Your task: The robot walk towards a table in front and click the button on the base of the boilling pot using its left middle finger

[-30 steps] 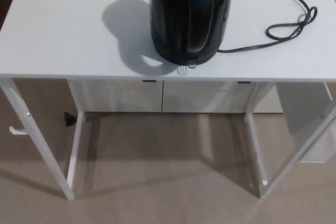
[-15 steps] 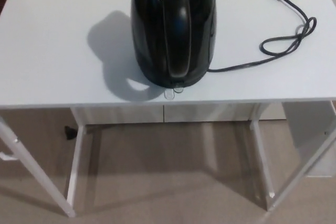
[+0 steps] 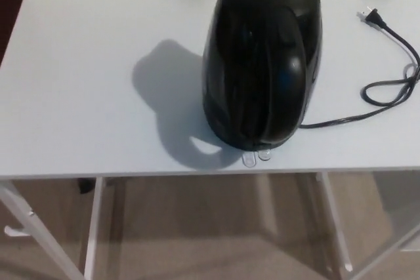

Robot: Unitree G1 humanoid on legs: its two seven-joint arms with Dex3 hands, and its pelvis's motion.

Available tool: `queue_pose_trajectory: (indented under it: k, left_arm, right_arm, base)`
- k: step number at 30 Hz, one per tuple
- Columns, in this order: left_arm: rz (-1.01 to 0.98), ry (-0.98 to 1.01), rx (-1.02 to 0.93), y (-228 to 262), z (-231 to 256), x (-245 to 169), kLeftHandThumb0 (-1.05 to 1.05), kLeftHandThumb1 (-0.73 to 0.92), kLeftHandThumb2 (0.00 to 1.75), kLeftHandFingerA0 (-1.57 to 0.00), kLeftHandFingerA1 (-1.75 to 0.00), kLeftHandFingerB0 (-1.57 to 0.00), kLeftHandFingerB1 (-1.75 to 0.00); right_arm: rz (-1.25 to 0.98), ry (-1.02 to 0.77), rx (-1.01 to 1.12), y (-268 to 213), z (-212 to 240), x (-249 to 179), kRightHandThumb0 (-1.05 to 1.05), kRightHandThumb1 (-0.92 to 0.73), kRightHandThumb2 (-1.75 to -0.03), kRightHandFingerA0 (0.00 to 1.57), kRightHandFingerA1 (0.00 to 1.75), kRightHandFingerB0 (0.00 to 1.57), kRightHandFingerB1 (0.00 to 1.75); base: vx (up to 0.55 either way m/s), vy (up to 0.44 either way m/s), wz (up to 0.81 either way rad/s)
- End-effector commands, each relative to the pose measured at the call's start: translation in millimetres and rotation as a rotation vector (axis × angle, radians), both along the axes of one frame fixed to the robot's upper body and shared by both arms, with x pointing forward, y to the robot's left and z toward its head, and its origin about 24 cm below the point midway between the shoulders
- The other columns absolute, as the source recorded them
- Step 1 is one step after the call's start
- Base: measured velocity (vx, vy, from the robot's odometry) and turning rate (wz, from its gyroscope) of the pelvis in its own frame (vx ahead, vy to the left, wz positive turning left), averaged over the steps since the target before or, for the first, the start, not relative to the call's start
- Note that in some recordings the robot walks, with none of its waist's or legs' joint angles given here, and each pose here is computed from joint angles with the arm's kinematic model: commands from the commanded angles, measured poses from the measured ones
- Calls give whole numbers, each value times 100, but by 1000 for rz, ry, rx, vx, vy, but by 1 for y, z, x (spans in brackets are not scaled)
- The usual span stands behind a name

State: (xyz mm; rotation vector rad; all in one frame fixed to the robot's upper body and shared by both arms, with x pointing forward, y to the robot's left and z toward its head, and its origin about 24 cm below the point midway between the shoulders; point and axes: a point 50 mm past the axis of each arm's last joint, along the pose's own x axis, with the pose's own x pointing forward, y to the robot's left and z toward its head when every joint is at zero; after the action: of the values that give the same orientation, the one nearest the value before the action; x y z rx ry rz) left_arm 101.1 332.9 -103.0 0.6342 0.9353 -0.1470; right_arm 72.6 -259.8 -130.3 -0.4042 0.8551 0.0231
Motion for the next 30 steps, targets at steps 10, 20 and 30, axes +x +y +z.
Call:
queue_pose_trajectory:
  k: [10, 20, 30]
  left_arm:
    - [9, 0, 11, 7, 4, 2, -21, 49, 55, -31, -45, -13, -29]
    - [-22, 12, 36, 7, 5, 7, -22, 49, 55, -33, -45, -16, -30]
    - [-49, 22, 62, 9, 6, 6, -23, 50, 55, -33, -43, -16, -30]
  right_arm:
    - [-9, -22, 8, 0, 4, 9, -9, -43, -87, 44, 62, 23, 52]
    - [3, -30, 0, 0, 2, 10, -6, -44, -87, 45, 62, 26, 54]
    - [35, -26, -16, 2, -2, 13, -8, -44, -87, 45, 62, 28, 54]
  base:
    - [-11, -163, 4]
    - [-36, 194, -5]
    - [24, 25, 3]
